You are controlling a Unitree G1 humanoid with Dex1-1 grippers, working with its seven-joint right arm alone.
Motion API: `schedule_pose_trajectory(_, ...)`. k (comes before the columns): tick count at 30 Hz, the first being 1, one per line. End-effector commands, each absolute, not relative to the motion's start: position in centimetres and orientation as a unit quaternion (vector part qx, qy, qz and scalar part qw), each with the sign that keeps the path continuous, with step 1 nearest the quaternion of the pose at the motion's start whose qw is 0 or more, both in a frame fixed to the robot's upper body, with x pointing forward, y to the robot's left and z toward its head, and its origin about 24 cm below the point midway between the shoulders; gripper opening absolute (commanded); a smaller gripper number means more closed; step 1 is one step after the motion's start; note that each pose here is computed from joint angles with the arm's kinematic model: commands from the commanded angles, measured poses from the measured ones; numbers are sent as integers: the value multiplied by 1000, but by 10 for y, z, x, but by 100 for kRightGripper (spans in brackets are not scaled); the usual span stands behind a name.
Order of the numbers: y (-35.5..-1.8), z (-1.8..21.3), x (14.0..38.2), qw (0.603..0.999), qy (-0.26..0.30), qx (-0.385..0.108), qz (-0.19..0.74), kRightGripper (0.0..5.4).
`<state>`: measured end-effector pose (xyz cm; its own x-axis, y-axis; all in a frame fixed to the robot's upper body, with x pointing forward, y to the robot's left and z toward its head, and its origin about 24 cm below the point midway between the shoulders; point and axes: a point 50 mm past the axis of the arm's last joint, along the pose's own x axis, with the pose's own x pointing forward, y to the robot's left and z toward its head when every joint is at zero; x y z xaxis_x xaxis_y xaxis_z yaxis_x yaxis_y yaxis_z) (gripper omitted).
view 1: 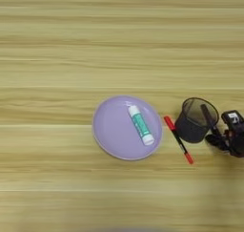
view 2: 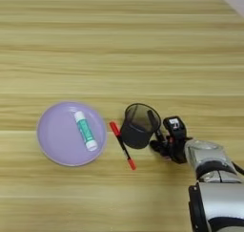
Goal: Move the objects on the table
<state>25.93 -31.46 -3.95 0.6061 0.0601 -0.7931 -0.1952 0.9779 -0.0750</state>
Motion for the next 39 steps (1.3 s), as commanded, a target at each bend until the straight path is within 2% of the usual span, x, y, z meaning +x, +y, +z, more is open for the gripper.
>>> schedule_pose_trajectory(1, -325, -54, 237, 866, 488, -95, 42, 282)
schedule_pose_trajectory(16, -327, -49, 242, 874, 474, -101, 29, 155)
schedule_pose_trajectory(21, -327, -43, 249, 888, 452, -83, 23, 112)
schedule_pose_trajectory(32, -326, -38, 255, 899, 431, -67, 16, 104)
schedule_pose_trajectory(39, -332, -24, 265, 918, 394, -48, -10, 104)
